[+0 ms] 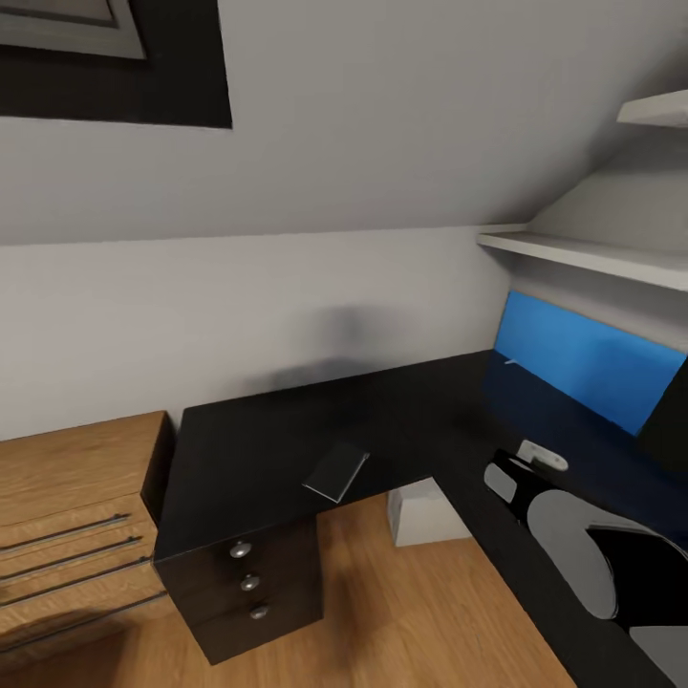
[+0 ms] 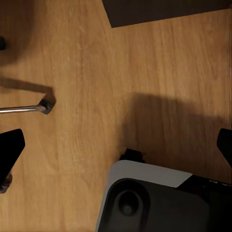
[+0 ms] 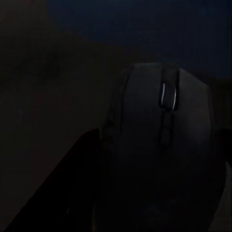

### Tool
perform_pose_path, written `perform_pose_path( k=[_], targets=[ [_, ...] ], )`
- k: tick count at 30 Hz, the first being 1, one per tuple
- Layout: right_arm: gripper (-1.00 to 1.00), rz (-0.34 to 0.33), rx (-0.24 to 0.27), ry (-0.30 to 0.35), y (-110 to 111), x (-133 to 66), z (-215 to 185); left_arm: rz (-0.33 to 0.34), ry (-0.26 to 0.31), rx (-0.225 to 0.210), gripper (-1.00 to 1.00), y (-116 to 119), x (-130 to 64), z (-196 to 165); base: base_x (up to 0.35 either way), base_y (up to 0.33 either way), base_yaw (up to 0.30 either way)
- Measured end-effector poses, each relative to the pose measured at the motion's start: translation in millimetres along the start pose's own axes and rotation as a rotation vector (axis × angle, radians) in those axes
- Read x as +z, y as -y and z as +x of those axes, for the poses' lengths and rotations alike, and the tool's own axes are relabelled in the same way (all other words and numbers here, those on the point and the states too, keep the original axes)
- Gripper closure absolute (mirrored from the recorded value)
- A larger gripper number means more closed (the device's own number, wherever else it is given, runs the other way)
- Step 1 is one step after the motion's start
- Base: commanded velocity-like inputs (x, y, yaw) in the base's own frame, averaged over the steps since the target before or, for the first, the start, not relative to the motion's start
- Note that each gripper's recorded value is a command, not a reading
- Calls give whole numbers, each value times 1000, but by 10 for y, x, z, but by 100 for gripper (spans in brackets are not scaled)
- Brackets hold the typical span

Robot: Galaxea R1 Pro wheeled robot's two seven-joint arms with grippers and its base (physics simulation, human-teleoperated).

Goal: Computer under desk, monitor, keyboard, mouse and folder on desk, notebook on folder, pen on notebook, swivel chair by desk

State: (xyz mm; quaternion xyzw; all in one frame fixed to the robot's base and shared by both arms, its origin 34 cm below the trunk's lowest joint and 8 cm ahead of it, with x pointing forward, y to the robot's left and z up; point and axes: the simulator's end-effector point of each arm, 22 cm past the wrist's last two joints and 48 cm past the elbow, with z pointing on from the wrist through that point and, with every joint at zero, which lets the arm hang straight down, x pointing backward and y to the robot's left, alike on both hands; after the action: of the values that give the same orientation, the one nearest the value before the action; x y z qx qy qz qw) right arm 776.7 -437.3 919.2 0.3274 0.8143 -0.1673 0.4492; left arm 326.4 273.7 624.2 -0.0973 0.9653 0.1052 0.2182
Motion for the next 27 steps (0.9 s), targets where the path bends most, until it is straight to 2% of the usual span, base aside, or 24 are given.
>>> perform_pose_path(
  k=[4,5,10,16,27],
  targets=[
    [100,26,5,-2,74,8,9,0,5,-2,-100,-2,0,-12,0,-279,0],
    [100,33,20,-9,101,10,22,-1,7,-3,-100,-3,-1,-15,0,-96,0],
    [100,50,54,-23,122,4,52,-1,8,-3,-100,-4,0,-17,0,-23,0],
    [100,95,65,-30,190,-21,81,-1,8,-3,-100,-4,0,-18,0,-1,0],
    [100,96,67,-30,209,-36,71,-1,14,-4,-100,-11,0,-42,102,132,-265]
  ],
)
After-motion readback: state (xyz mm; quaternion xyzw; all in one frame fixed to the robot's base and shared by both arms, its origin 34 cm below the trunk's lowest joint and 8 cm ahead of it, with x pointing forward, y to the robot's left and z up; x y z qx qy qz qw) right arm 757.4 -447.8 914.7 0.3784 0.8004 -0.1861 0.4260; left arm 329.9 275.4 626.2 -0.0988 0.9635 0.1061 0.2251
